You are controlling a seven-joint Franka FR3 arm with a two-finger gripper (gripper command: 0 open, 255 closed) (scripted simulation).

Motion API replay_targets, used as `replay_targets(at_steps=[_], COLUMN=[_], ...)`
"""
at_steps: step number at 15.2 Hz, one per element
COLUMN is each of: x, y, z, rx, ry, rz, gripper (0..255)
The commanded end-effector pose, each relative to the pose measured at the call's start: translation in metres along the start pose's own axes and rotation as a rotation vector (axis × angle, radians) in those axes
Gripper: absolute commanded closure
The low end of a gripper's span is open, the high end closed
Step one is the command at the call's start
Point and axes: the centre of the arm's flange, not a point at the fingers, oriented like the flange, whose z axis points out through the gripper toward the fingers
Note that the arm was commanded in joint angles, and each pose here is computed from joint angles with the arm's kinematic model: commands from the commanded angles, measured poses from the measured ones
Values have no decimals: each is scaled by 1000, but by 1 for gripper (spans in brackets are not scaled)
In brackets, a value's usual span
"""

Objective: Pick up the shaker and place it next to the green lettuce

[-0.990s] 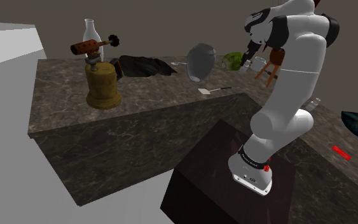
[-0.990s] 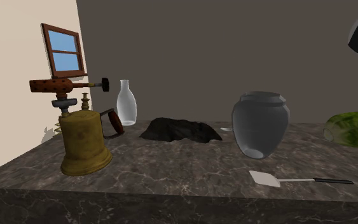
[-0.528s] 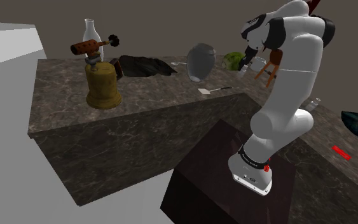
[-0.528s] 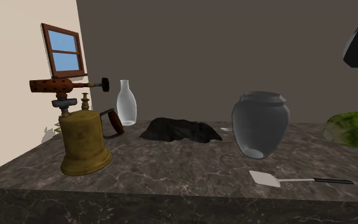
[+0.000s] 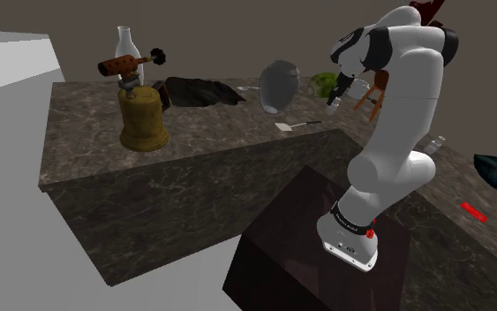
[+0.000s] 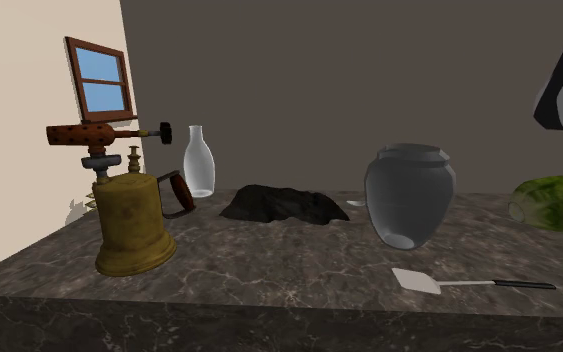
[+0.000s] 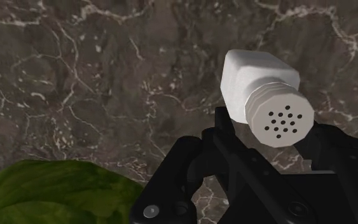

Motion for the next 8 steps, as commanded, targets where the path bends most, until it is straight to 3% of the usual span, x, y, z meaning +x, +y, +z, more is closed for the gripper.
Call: replay_targets(at_steps=[1, 7, 8], x=[1, 1, 1], y=[0, 0, 0], z=[6, 6, 6], rx=[-1, -1, -1], ry=[0, 0, 0], rz=[0, 0, 0], gripper=[255, 255, 0])
